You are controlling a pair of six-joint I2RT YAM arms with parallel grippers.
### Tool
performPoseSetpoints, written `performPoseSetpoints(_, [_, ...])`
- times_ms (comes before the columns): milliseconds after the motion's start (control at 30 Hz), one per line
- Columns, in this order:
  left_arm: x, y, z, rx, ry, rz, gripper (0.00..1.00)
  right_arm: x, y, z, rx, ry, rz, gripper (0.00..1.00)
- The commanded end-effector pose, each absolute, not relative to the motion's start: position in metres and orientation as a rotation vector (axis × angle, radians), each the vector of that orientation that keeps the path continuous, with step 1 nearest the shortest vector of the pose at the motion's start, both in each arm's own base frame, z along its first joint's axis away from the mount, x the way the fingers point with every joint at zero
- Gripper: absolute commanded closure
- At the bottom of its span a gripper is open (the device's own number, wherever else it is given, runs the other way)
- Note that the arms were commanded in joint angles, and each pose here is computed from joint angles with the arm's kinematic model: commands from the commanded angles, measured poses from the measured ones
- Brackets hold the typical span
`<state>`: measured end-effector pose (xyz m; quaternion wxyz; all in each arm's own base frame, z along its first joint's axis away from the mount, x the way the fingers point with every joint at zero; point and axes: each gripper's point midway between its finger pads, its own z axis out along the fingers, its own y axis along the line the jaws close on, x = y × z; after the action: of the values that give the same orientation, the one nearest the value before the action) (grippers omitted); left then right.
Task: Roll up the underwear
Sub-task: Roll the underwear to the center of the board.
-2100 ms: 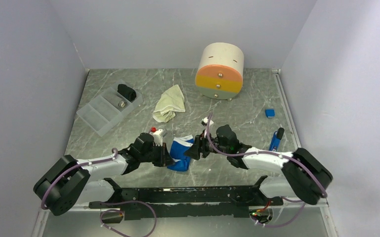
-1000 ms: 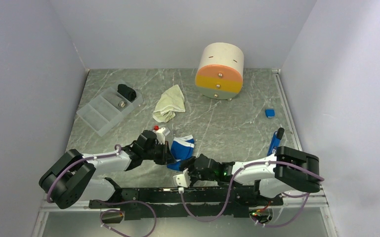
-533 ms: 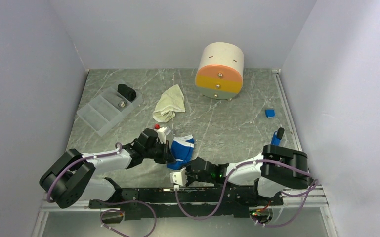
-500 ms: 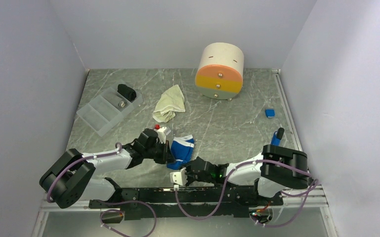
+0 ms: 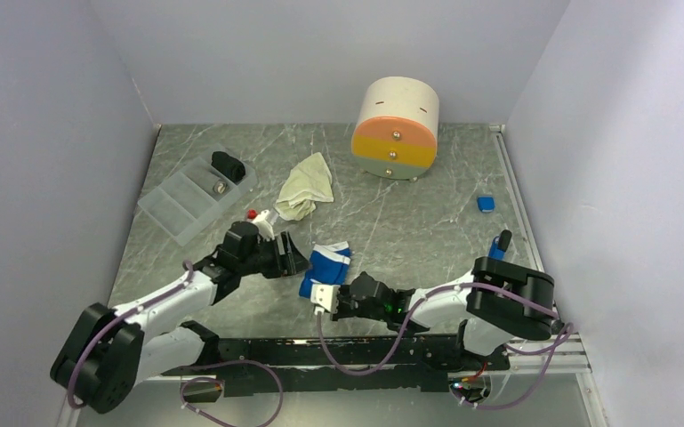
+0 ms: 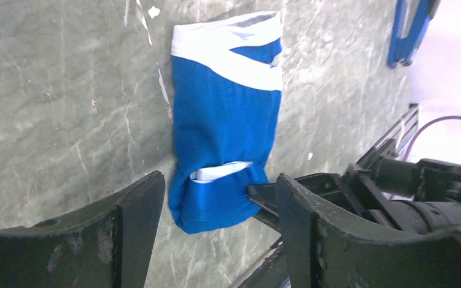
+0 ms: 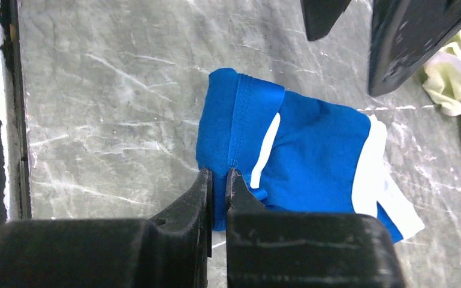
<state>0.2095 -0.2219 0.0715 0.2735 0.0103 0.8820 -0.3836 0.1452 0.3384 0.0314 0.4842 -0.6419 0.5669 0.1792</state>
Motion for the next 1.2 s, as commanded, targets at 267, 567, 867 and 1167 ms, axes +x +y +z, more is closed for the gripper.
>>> performPoseSetpoints(267, [0.169, -0.203, 0.051, -0.415, 2.398, -1.192, 0.16, 0.142, 0.346, 0.015, -1.332, 1.618, 0.613, 1.0])
performPoseSetpoints(567, [0.172, -0.197, 0.033, -0.545, 2.4, -1.159, 0.16, 0.142, 0.345, 0.018, -1.22, 1.677, 0.687, 1.0])
performPoseSetpoints(867, [0.178, -0.193, 0.013, -0.738, 2.378, -1.124, 0.22, 0.144, 0.344, 0.023, -1.142, 1.692, 0.748, 1.0])
performPoseSetpoints(1167, [0.176, -0.208, -0.001, -0.666, 2.456, -1.126, 0.33, 0.145, 0.346, 0.028, -1.134, 1.688, 0.782, 1.0])
